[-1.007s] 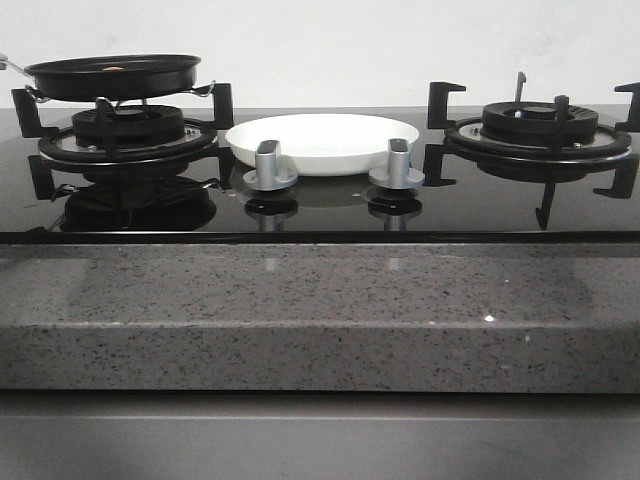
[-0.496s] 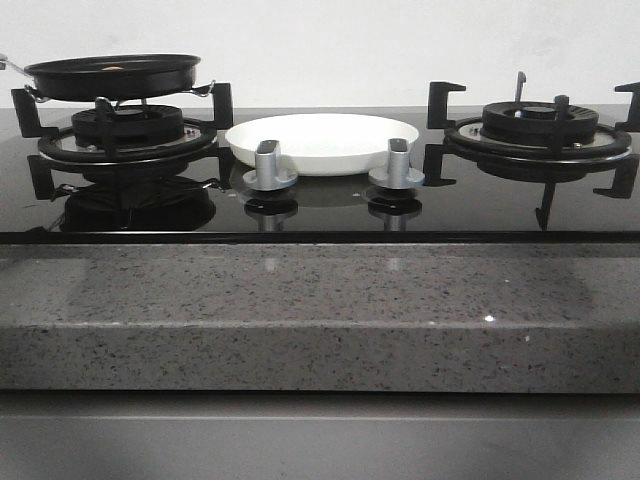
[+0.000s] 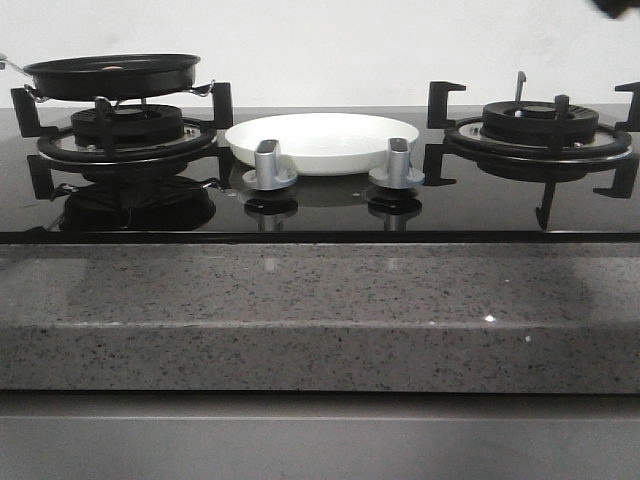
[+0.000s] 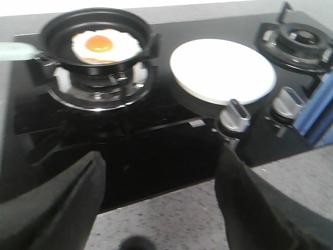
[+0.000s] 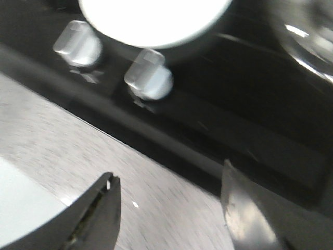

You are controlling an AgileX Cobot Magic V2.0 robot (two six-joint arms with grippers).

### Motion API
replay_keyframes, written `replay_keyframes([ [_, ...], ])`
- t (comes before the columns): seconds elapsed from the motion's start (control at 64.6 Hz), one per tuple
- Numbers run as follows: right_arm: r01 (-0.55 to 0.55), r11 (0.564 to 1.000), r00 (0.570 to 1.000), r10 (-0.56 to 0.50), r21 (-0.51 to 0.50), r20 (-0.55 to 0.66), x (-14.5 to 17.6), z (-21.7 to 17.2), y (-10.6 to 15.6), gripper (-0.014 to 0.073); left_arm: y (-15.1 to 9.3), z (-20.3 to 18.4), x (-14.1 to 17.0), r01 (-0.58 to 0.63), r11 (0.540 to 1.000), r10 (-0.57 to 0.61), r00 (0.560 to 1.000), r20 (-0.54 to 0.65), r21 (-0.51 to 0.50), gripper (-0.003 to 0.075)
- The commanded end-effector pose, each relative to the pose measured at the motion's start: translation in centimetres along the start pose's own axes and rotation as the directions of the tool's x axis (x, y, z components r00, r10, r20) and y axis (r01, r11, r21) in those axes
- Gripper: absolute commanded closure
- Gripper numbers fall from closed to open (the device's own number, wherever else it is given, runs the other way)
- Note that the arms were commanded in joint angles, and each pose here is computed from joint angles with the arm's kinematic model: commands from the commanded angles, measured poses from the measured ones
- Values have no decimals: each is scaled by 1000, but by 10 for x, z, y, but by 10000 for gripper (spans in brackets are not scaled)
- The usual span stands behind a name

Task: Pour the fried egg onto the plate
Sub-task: 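Lower the right gripper to the white plate rim and grasp it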

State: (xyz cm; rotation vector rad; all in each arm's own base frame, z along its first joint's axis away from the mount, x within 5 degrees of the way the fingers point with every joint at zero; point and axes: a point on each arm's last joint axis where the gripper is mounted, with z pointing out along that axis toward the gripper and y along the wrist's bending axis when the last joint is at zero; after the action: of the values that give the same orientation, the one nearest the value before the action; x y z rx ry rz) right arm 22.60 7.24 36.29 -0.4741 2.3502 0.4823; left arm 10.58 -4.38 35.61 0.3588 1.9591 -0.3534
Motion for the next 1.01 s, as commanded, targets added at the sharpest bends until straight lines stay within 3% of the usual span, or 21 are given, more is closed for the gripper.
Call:
replay_keyframes([
  [0.0, 19, 1000, 999, -17, -23, 50, -30, 8, 10, 153, -3, -4, -16, -1, 1000, -1, 995, 102, 17, 260],
  [0.201, -58, 996, 998, 60, 71, -25, -75, 45, -4, 248, -4, -4, -16, -13, 1000, 11, 995, 100, 18, 260],
  [0.48, -141, 981, 979, 158, 133, -129, -117, 99, -27, 249, -2, -4, -15, -36, 999, 36, 995, 96, 0, 260],
  [0.635, -215, 965, 958, 238, 152, -158, -129, 124, -42, 253, -2, -4, -15, -37, 999, 37, 995, 96, -1, 260],
  [0.836, -259, 950, 936, 291, 173, -198, -136, 146, -60, 344, -2, -4, -14, -38, 999, 37, 996, 82, 3, 260],
  [0.991, -296, 946, 922, 319, 129, -219, -139, 156, -64, 382, -3, -4, -12, -38, 999, 37, 997, 65, 8, 260],
])
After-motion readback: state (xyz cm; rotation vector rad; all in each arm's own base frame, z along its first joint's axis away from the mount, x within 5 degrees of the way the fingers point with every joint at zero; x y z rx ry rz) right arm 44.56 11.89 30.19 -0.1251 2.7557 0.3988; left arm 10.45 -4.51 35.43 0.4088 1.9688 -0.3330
